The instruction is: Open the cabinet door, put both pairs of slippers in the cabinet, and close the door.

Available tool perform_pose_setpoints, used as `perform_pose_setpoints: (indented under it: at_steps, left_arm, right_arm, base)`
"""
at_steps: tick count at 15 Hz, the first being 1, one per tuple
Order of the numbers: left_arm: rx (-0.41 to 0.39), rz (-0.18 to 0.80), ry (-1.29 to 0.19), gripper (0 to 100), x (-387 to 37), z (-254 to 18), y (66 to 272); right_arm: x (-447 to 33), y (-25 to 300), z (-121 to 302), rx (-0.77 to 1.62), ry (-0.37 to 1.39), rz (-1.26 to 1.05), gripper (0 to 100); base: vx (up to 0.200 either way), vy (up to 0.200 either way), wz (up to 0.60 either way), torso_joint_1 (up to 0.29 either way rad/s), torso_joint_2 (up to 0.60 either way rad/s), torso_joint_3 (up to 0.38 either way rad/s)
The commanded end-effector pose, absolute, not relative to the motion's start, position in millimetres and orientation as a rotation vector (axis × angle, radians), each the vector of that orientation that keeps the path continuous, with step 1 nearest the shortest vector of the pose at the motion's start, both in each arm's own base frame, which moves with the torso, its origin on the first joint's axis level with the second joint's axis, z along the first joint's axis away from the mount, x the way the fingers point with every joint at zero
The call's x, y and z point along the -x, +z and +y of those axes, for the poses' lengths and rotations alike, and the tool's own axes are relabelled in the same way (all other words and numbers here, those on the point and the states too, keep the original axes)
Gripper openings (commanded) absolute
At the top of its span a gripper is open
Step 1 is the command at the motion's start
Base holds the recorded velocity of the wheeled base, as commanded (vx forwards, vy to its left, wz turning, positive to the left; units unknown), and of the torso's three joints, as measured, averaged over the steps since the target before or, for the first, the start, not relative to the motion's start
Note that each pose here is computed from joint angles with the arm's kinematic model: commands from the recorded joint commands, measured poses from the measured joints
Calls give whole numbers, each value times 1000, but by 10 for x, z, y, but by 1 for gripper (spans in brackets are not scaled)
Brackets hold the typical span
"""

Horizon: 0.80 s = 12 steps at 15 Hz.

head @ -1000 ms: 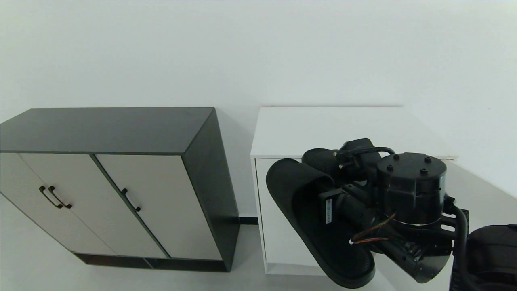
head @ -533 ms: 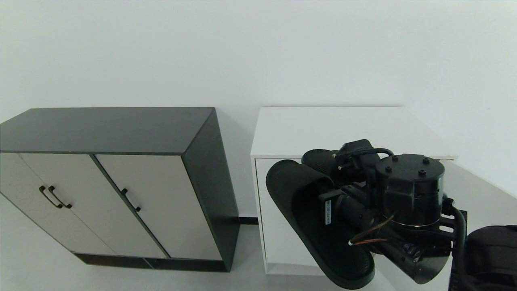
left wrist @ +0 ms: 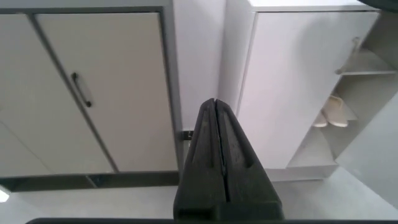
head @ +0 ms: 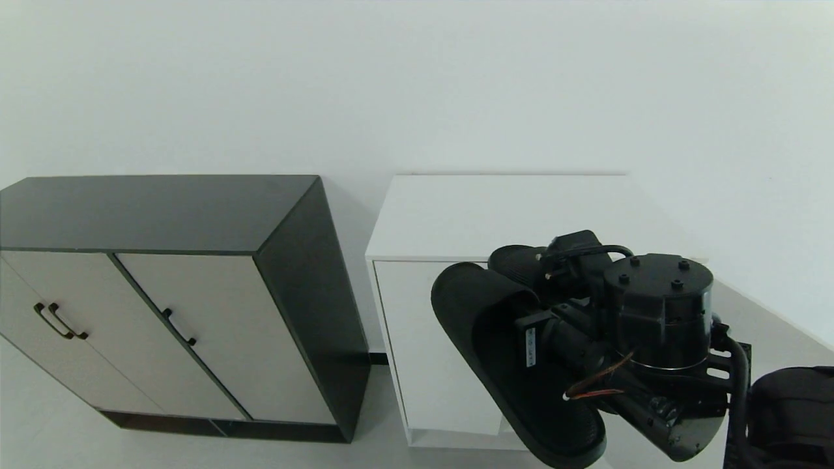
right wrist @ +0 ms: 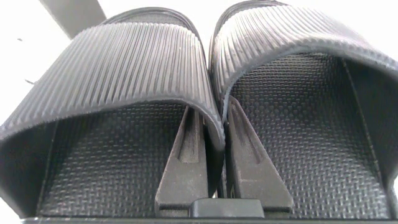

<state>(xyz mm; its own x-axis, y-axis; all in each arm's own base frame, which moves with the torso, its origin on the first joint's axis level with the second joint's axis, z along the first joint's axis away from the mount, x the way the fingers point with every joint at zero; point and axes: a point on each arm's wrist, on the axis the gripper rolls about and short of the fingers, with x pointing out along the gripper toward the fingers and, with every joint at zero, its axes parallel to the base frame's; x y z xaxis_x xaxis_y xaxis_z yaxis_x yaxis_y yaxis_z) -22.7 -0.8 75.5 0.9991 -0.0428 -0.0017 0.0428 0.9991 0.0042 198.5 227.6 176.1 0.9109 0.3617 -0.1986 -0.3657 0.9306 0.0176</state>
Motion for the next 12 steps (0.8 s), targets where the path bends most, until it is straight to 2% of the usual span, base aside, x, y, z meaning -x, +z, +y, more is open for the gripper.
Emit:
perform_pose_setpoints:
  at_steps: [1,9,12]
  left_arm:
    - [-5,5,-43,0,226,-8,754]
    - [-5,1,-43,0,227,-8,755]
    - [-3,3,-41,0,226,-8,755]
  right_arm:
    - [-1981,1754,2281,22,377,202,0]
    - [-1967,1766,2263,12,379,192,0]
    - [-1949,1717,2247,25,378,204,0]
  base:
    - [0,-200,0,2,2,-2]
    - [0,-200,0,1,1,2]
    - [0,0,0,0,0,0]
